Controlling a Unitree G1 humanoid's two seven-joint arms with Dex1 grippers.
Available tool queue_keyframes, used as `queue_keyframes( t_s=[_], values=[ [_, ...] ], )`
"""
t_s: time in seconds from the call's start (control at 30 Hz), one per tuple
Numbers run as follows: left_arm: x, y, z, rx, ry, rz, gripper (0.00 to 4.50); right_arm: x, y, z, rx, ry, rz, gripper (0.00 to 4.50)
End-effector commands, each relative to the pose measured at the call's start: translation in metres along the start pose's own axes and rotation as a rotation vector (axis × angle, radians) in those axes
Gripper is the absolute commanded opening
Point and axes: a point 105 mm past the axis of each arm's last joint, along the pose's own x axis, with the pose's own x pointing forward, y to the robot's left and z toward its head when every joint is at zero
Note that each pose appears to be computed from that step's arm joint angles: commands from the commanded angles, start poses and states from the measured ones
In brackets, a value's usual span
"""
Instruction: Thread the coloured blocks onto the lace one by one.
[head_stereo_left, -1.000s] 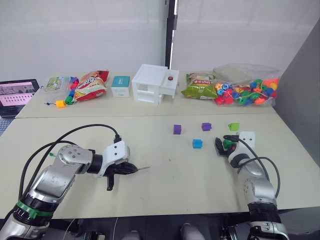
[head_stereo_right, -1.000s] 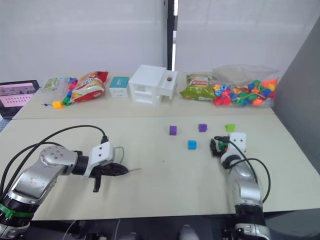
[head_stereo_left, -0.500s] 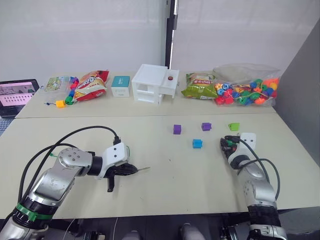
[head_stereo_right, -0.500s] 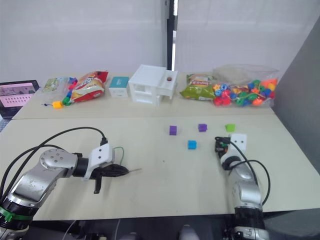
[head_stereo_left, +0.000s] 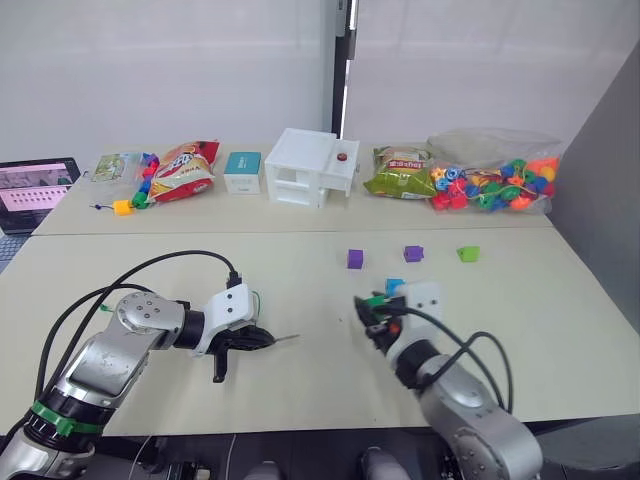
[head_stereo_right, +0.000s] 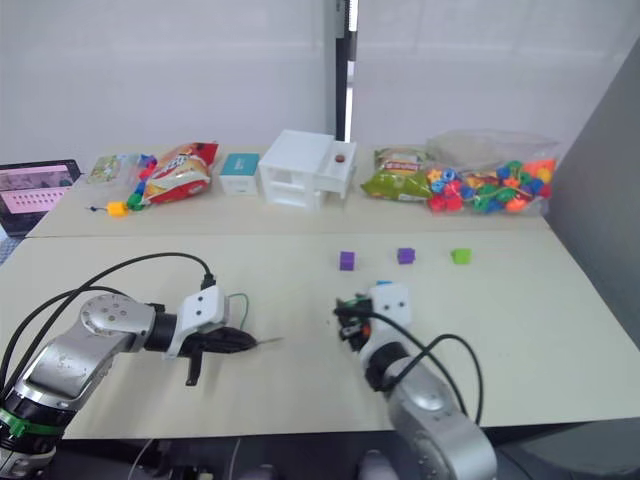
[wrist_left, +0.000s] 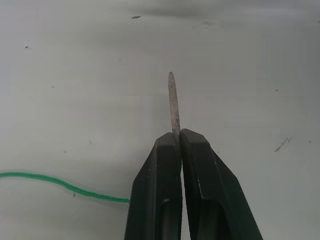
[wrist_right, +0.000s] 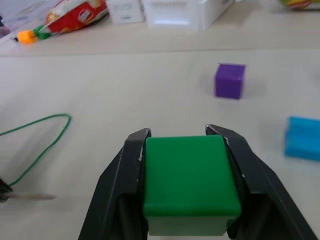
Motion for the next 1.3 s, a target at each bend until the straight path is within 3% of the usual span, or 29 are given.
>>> queue_keyframes(
  t_s=[0.03, 0.23, 0.37, 0.43, 0.67, 0.83, 1.0, 1.17, 1.3],
  values=[
    [-0.006, 0.002, 0.01, 0.046, 0.002, -0.011, 0.0, 0.011, 0.004, -0.016, -0.028, 0.041, 0.008, 1.22],
    [-0.01, 0.007, 0.013, 0.061, 0.018, -0.017, 0.0, 0.019, -0.003, -0.058, -0.042, 0.138, -0.045, 1.22],
    [-0.012, 0.008, 0.013, 0.065, 0.021, -0.02, 0.0, 0.015, -0.002, -0.064, -0.011, 0.129, -0.044, 1.22],
    [-0.011, 0.008, 0.013, 0.064, 0.021, -0.021, 0.0, 0.013, -0.001, -0.048, -0.003, 0.066, -0.01, 2.24],
    [-0.009, 0.005, 0.014, 0.058, 0.005, -0.002, 0.0, -0.003, -0.008, 0.005, -0.092, -0.053, 0.192, 4.48],
    [-0.009, 0.0, 0.014, 0.061, 0.007, 0.004, 0.0, -0.017, -0.002, 0.028, -0.191, 0.005, 0.529, 4.48],
    [-0.008, -0.013, 0.02, 0.026, -0.011, -0.023, 0.0, -0.028, -0.007, 0.017, -0.363, 0.249, 0.948, 4.48],
    [-0.007, -0.026, 0.023, -0.036, 0.0, -0.043, 0.0, -0.004, -0.033, 0.003, -0.681, 0.359, 1.107, 4.48],
    [-0.005, -0.033, 0.02, -0.053, 0.024, -0.042, 0.0, 0.012, -0.042, -0.003, -0.841, 0.358, 1.2, 4.48]
  ],
)
